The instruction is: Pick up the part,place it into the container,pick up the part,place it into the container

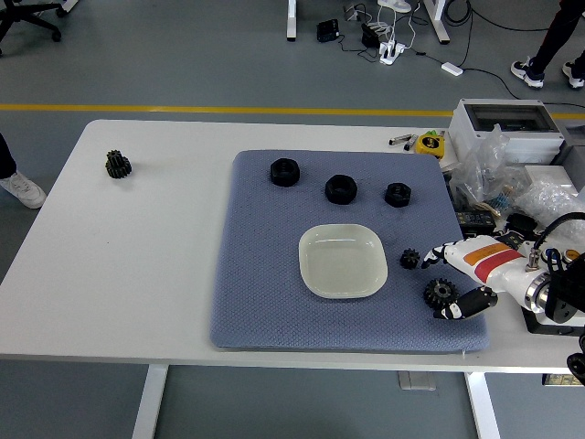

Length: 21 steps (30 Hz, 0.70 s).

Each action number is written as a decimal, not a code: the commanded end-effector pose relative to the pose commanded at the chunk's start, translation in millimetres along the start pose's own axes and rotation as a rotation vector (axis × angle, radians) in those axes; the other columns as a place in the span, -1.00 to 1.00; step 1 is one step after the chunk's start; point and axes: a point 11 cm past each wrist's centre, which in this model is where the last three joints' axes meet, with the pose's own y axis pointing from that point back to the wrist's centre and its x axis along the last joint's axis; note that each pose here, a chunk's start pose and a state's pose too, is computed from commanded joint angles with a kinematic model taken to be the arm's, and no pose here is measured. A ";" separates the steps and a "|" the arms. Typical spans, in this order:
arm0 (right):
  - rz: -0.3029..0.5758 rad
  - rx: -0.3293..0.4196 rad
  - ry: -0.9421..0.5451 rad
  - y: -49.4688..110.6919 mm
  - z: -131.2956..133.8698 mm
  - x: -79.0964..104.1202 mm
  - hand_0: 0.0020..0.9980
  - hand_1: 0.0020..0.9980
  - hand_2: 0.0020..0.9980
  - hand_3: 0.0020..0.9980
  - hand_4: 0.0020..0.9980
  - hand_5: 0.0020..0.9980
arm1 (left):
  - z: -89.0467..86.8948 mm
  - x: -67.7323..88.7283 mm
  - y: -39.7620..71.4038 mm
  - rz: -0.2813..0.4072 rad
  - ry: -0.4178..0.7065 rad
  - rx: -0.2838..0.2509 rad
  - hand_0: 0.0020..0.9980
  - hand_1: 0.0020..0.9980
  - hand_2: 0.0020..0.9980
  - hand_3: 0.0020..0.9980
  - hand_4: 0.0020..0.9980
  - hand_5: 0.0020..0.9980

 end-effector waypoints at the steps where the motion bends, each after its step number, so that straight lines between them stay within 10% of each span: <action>1: -0.002 -0.001 -0.007 -1.0 0.7 -1.2 0.14 0.31 0.38 0.32 1.00 -0.26 | -0.1 -0.1 0.0 0.000 0.000 0.000 0.31 0.35 0.25 0.11 0.20 -0.01; 21: -0.029 -0.015 -0.073 -11.7 8.9 -15.4 0.09 0.27 0.35 0.19 1.00 -0.28 | -2.9 -1.2 0.2 -0.003 -0.007 0.007 0.31 0.35 0.25 0.11 0.20 -0.01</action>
